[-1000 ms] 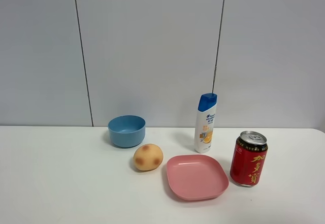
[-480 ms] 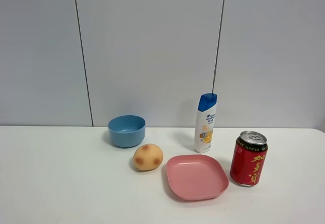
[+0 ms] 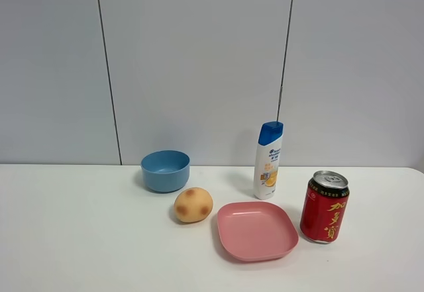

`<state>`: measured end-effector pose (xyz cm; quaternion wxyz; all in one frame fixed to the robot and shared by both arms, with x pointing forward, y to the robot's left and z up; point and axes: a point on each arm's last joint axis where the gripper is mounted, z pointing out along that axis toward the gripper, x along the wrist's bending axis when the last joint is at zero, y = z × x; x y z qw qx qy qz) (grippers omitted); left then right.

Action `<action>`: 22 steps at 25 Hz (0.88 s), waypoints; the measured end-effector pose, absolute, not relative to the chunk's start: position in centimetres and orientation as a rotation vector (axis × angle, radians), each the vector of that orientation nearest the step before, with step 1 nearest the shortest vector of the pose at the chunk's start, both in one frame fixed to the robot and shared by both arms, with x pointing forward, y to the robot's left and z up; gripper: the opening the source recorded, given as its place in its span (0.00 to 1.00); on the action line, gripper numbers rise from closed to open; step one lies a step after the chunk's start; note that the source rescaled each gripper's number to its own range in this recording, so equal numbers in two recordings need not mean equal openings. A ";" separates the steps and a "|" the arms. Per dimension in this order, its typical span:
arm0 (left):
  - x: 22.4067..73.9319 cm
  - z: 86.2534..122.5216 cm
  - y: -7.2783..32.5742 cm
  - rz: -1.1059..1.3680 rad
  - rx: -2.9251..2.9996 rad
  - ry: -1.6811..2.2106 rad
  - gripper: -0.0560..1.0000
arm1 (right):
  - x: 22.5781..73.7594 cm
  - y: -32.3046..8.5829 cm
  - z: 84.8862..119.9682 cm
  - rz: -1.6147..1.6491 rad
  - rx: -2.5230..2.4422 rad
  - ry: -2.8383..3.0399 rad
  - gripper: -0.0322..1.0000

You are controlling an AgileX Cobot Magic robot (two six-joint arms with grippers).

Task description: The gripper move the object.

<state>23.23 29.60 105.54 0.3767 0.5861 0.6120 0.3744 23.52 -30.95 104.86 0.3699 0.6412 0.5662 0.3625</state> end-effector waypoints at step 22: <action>23.2 105.5 29.6 0.957 1.499 1.565 1.00 | 23.5 -30.9 104.8 0.930 1.645 1.453 0.52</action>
